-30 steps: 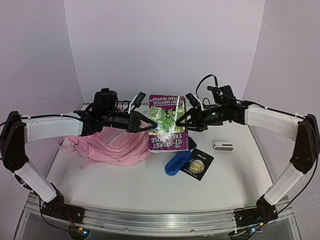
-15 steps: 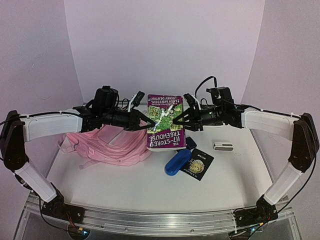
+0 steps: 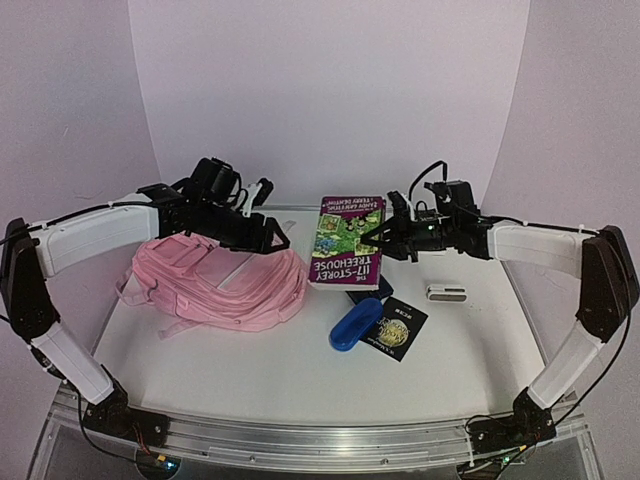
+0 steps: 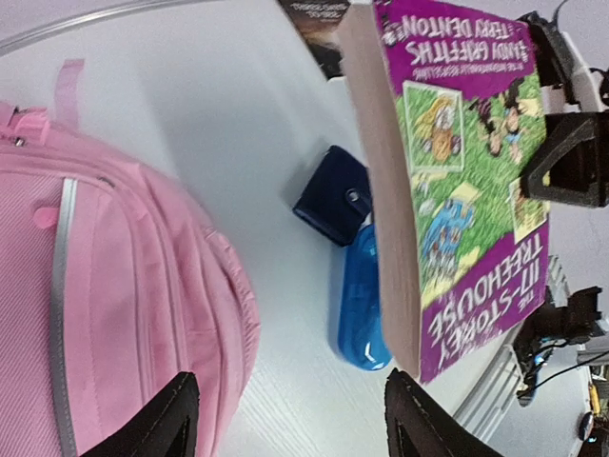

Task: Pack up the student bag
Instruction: Pick up the book from the center of the board, then place the book in the student bag.

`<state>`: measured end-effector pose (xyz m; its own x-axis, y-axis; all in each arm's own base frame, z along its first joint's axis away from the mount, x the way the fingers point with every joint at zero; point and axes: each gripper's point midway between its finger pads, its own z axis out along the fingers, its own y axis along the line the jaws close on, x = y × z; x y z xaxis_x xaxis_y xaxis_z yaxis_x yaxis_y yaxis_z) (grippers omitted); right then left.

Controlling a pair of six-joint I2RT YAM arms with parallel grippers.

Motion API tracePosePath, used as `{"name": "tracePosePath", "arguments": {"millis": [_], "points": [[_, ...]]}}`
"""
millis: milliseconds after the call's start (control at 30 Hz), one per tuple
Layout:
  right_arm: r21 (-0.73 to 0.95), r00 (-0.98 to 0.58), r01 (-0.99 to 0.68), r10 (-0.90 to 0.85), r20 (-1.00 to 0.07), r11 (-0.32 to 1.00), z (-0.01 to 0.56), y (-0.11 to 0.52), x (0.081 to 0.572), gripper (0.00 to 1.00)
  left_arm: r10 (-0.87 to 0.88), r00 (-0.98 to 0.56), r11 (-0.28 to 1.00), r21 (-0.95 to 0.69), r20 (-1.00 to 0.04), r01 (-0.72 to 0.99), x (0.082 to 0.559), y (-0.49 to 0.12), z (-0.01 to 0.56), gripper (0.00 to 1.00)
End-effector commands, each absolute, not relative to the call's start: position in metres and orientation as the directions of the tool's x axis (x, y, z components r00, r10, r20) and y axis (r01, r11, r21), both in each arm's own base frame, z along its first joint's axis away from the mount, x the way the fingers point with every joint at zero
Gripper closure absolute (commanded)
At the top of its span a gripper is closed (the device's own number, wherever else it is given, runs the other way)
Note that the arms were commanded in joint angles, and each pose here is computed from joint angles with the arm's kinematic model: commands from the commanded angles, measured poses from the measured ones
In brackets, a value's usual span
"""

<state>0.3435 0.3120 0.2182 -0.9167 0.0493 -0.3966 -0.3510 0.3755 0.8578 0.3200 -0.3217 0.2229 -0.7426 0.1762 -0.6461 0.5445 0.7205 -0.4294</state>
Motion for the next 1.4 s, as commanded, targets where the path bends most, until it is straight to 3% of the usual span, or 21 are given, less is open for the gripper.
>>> {"name": "tracePosePath", "arguments": {"millis": [0, 467, 633, 867, 1367], "points": [[0.842, -0.847, -0.430, 0.175, -0.501, 0.326, 0.262, 0.291, 0.367, 1.00, 0.362, -0.765, 0.811, -0.225, -0.532, 0.540, 0.315, -0.296, 0.175, 0.41], [0.862, -0.859, -0.386, 0.213, -0.466, 0.330, 0.246, 0.273, 0.371, 1.00, 0.539, -0.762, 0.773, -0.147, -0.359, 0.617, 0.308, -0.326, 0.104, 0.60], [0.863, -0.862, -0.386, 0.206, -0.463, 0.325, 0.243, 0.273, 0.367, 1.00, 0.544, -0.759, 0.768, -0.151, -0.358, 0.622, 0.312, -0.331, 0.103, 0.74], [0.873, -0.869, -0.373, 0.211, -0.448, 0.315, 0.237, 0.273, 0.367, 1.00, 0.510, -0.741, 0.744, -0.208, -0.437, 0.635, 0.310, -0.340, 0.137, 1.00], [0.920, -0.915, -0.321, 0.180, -0.362, 0.224, 0.222, 0.319, 0.360, 1.00, 0.311, -0.683, 0.763, -0.255, -0.661, 0.594, 0.328, -0.324, 0.241, 1.00]]}}
